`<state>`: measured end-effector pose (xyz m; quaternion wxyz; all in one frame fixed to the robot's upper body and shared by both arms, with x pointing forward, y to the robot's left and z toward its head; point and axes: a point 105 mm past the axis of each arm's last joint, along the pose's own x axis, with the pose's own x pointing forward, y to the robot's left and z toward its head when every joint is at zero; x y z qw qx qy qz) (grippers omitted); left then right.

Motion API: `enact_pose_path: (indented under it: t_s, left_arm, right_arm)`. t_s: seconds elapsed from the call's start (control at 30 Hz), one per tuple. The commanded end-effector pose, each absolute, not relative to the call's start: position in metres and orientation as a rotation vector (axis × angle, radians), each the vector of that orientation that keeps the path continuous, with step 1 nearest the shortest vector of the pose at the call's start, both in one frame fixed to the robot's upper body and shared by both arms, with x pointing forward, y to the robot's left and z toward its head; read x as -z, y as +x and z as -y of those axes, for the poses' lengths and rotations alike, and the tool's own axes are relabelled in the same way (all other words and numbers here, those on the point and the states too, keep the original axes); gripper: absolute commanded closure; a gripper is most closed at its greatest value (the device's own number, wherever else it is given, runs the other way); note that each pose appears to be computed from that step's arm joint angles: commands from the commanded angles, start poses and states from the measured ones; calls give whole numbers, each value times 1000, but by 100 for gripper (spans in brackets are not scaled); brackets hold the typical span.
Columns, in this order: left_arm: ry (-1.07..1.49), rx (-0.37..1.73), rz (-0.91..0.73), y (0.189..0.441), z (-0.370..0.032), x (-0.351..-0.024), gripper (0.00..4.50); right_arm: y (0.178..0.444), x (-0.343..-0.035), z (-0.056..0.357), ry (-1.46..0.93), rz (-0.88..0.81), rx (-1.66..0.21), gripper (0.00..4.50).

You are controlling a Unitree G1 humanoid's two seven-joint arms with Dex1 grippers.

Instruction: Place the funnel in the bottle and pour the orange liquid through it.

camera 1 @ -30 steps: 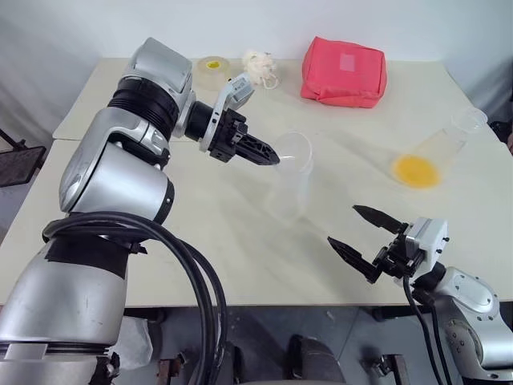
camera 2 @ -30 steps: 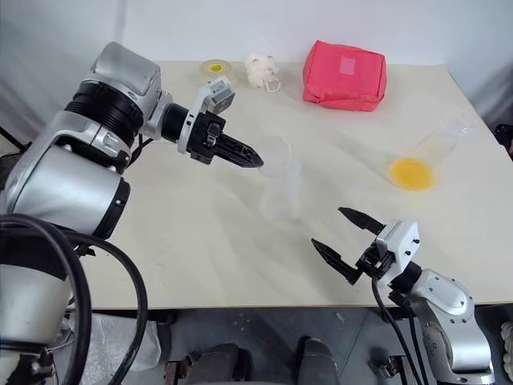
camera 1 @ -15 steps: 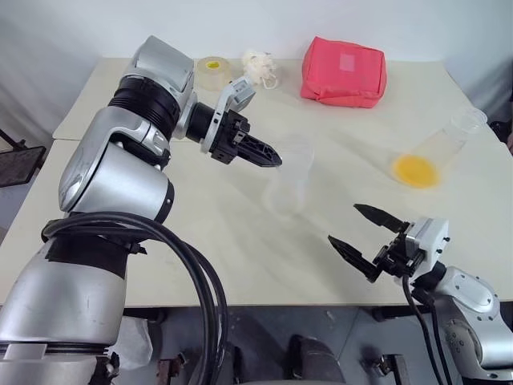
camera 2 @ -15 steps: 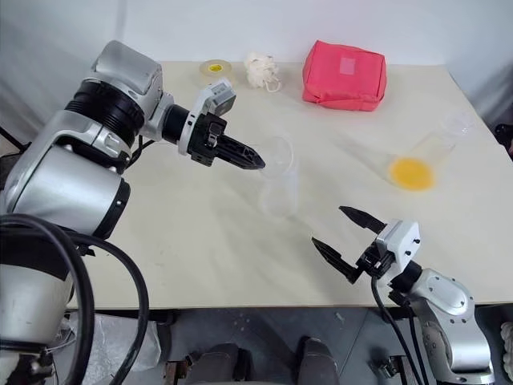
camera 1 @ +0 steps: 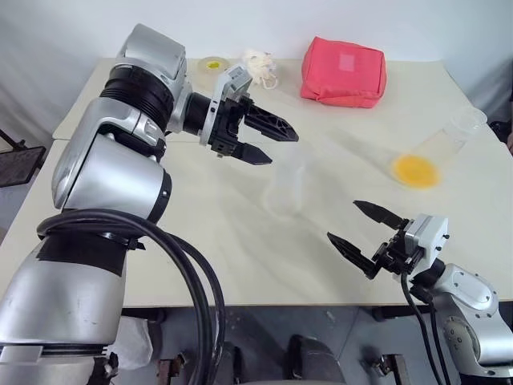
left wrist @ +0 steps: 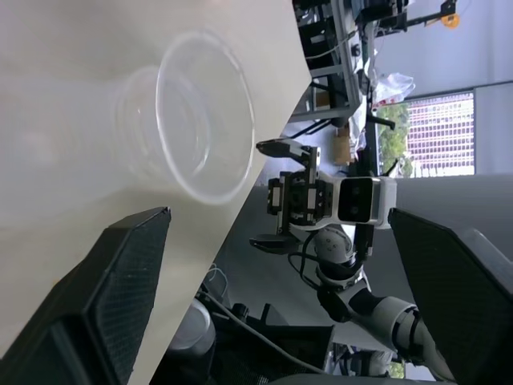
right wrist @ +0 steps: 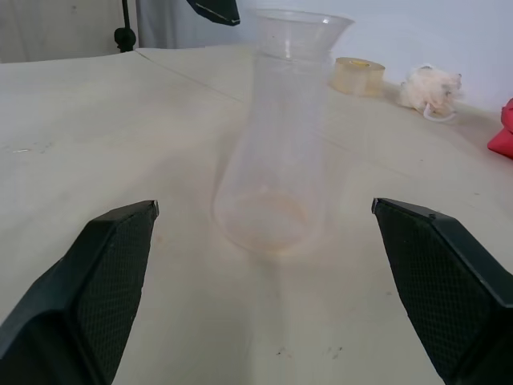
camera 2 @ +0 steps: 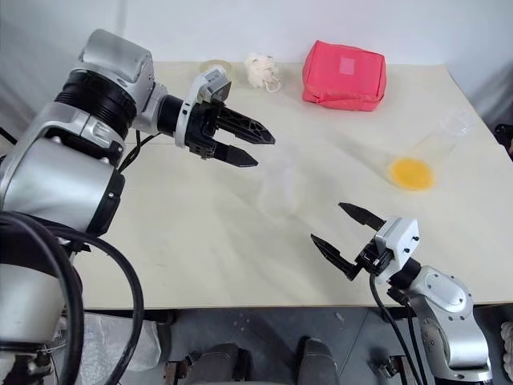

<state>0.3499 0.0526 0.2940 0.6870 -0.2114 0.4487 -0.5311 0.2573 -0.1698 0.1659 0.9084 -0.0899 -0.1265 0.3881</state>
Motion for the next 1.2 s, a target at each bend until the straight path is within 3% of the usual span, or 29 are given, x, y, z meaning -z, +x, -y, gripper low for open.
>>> enact_pose_path:
  t_s: [0.03,0.1,0.27,0.37,0.47,0.67,0.87,1.03,1.2]
  left_arm:
    - [-483,1306,-901,345,-59,-320,2]
    - [-444,1321,-861,348,-64,-321,2]
    - [-163,1451,-532,358,-98,-322,2]
    - [-63,1406,-389,364,-116,-310,2]
    - [-14,1344,-99,371,-127,-309,2]
    - [152,1320,292,351,-142,-280,2]
    - [278,1389,268,330,-149,-223,2]
    - [206,1353,408,332,-150,-227,2]
    - [167,1344,486,335,-141,-231,2]
  right_arm:
    - [255,-177,172,-206,301,-790,0]
    - [255,-178,174,-211,297,-786,0]
    - [253,-180,183,-229,277,-768,0]
    - [254,-183,193,-248,261,-745,0]
    - [257,-184,203,-274,240,-720,0]
    - [266,-182,232,-312,200,-561,0]
    - [264,-187,280,-310,174,-276,0]
    - [259,-190,312,-304,138,-42,0]
    - [280,-198,325,-266,182,69,0]
